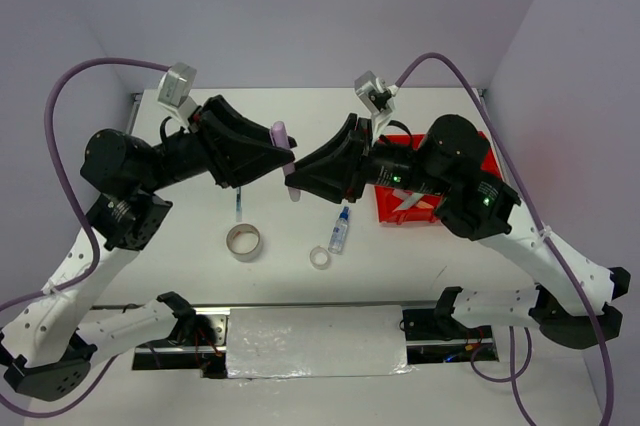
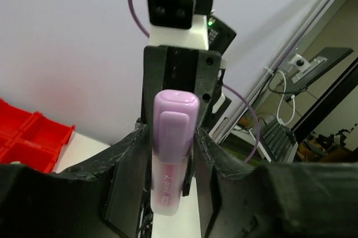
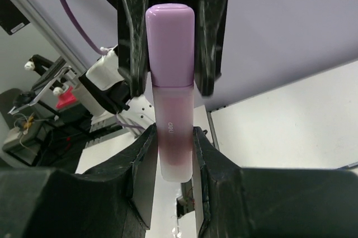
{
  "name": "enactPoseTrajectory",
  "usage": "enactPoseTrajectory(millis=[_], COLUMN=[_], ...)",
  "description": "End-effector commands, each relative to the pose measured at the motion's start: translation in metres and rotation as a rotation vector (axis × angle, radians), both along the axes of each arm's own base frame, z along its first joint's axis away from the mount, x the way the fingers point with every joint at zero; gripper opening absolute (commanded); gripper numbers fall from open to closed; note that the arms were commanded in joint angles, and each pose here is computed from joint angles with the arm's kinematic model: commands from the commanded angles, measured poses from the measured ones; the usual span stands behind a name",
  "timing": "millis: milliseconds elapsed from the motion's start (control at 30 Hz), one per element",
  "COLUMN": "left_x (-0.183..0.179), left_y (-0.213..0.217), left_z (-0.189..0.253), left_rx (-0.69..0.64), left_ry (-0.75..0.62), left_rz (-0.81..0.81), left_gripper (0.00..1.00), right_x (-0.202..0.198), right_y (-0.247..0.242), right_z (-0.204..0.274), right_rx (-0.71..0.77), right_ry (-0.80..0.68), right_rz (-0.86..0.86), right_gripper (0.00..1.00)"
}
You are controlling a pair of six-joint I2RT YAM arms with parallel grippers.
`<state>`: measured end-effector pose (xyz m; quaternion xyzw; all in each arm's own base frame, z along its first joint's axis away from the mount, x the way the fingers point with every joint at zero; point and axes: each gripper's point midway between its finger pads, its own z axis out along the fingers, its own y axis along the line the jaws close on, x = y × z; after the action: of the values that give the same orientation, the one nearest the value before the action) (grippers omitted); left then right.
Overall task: Sort the stationery into containers
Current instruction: Close the pen cap on the pen.
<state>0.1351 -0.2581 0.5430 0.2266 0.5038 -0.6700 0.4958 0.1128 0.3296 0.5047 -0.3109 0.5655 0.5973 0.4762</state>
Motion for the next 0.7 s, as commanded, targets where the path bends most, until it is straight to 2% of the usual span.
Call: enactPoseTrajectory(millis=[0, 133, 233, 267, 433, 467, 533, 600, 633, 667], left_x=[-0.004, -0.004, -0.003, -0.002, -0.003, -0.003, -0.003, -0.004, -0.004, -0.005], left_y=[-0.002, -0.003, -0.003, -0.004, -0.008, -0.009, -0.01, -0.01, -0.011, -0.01], left_z=[0.001, 0.005, 0.005, 0.004, -0.001, -0.002, -0.004, -0.006, -0.007, -0.007], left_rx=[0.036, 0.038, 0.042, 0.044, 0.051, 0.057, 0.063, 0.069, 0.072, 0.07], left_ry=[-0.027, -0.038, -0.043, -0.04, -0.041, -0.039, -0.038, -0.04, -0.037, -0.042], left_rz=[-0.017, -0.016, -0.012, -0.013, -0.046, -0.053, -0.059, -0.068, -0.07, -0.069], left_gripper=[0.49, 0.47, 0.32, 0.31, 0.42, 0.3, 0.19, 0.21, 0.31, 0.36], right_x=[-0.008, -0.008, -0.008, -0.007, -0.003, -0.002, -0.001, -0.001, 0.0, 0.0], right_y=[-0.006, -0.004, -0.004, -0.004, -0.004, -0.004, -0.005, -0.006, -0.006, -0.006], right_z=[0.035, 0.025, 0.022, 0.022, 0.024, 0.026, 0.029, 0.031, 0.031, 0.033], right_rx=[0.092, 0.065, 0.057, 0.056, 0.061, 0.063, 0.07, 0.079, 0.079, 0.081], right_ry=[-0.124, -0.121, -0.122, -0.122, -0.119, -0.118, -0.121, -0.125, -0.123, -0.127], right_rz=[0.03, 0.039, 0.038, 0.033, 0.022, 0.02, 0.016, 0.015, 0.015, 0.017], right_gripper=[0.0, 0.0, 0.0, 0.0, 0.0, 0.0, 0.0, 0.0, 0.0, 0.0])
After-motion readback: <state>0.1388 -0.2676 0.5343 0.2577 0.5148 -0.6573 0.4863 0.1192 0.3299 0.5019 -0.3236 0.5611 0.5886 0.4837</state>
